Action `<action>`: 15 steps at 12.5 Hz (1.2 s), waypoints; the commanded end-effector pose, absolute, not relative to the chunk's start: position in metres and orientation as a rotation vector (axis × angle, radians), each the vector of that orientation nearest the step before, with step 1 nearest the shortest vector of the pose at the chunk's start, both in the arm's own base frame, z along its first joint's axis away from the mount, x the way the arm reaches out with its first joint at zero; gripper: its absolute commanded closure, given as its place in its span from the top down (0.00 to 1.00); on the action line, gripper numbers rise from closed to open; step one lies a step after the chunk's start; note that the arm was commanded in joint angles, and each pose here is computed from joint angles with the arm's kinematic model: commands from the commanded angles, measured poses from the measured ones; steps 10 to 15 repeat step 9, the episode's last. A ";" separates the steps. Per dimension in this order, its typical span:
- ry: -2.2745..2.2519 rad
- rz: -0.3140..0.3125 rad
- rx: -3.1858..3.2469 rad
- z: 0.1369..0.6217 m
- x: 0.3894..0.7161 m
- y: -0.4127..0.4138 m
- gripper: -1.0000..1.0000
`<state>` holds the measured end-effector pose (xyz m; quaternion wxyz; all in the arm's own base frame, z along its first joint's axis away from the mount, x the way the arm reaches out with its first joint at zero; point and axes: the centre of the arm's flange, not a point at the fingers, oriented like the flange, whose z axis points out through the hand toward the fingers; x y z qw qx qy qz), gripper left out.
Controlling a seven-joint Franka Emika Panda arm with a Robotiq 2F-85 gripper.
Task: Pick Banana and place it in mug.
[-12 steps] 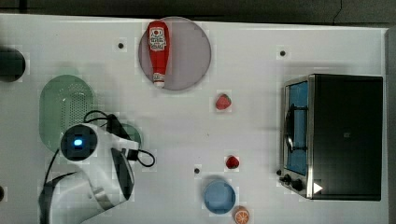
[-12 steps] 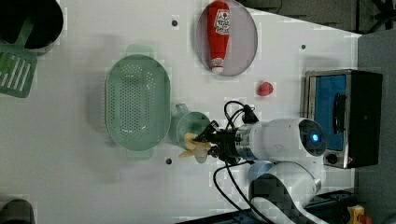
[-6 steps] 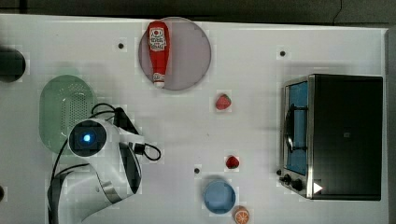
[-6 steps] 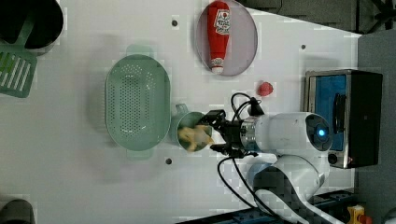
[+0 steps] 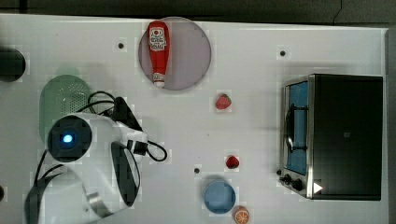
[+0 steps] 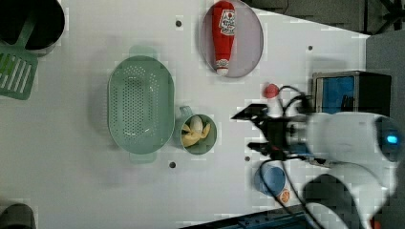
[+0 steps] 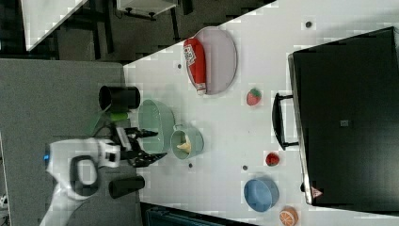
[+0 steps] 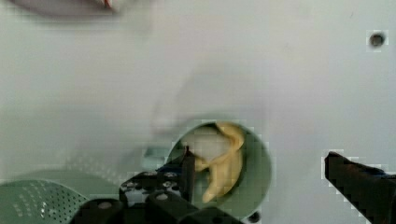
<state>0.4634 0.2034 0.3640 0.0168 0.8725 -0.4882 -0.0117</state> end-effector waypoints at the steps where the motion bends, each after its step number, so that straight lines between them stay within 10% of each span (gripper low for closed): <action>1: -1.581 0.028 2.714 0.451 0.475 0.166 1.00; 8: -1.603 0.009 2.743 0.582 0.493 0.000 1.00; 15: -1.591 0.015 2.759 0.591 0.493 -0.020 1.00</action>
